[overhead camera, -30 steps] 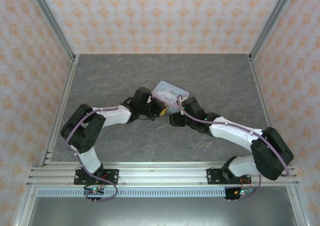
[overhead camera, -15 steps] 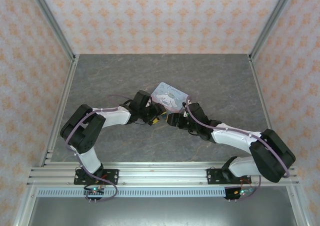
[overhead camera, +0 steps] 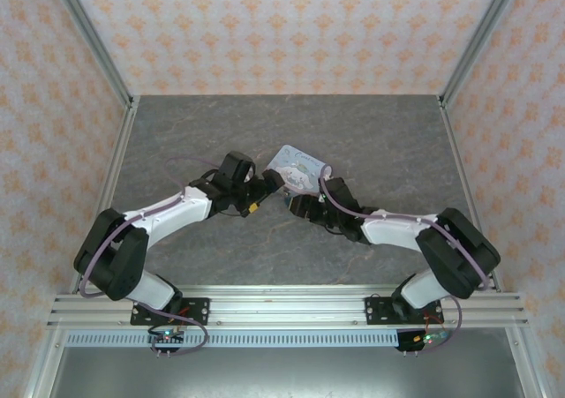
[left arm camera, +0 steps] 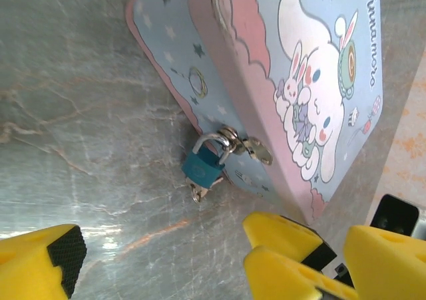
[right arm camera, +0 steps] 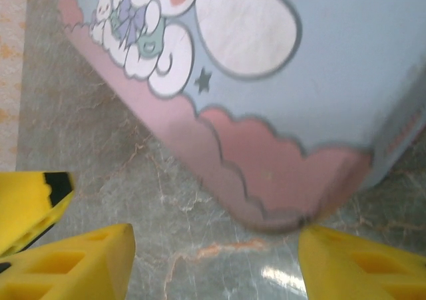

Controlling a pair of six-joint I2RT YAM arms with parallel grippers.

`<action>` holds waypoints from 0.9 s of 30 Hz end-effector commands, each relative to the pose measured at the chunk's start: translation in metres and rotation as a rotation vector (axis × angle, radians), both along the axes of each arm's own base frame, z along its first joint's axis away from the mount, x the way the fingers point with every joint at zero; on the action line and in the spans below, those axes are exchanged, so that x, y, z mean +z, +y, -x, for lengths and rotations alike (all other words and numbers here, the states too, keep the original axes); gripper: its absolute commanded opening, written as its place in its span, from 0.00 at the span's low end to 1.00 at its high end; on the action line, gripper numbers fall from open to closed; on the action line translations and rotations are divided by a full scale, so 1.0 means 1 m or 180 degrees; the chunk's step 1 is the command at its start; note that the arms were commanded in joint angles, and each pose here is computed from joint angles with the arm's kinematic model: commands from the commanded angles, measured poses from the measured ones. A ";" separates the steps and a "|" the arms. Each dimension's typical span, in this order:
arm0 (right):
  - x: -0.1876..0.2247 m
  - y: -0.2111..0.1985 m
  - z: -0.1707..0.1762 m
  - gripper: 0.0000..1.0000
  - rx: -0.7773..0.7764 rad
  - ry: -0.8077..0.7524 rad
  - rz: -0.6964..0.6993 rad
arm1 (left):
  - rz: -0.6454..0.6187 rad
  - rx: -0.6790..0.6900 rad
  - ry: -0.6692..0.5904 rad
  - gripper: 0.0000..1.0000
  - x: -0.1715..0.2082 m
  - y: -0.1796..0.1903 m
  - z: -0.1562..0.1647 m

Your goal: Unlock a padlock with a key

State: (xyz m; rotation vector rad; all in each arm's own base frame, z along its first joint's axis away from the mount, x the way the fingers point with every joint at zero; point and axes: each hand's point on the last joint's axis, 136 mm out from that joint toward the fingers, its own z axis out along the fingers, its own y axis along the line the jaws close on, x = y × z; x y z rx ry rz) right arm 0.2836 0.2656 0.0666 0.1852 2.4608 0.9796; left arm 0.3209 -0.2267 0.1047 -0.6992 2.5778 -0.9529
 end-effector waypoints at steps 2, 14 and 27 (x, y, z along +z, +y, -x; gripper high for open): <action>0.024 0.005 -0.036 0.65 -0.0117 -0.0203 -0.0190 | -0.0239 0.0026 -0.0038 1.00 0.005 0.012 -0.004; 0.051 -0.008 -0.099 0.61 -0.0173 -0.0325 -0.0270 | -0.0243 -0.0044 -0.0058 1.00 0.005 0.013 0.000; 0.008 -0.021 -0.057 0.54 -0.0225 -0.0220 -0.0320 | -0.0423 -0.0013 -0.0119 1.00 0.010 0.032 -0.039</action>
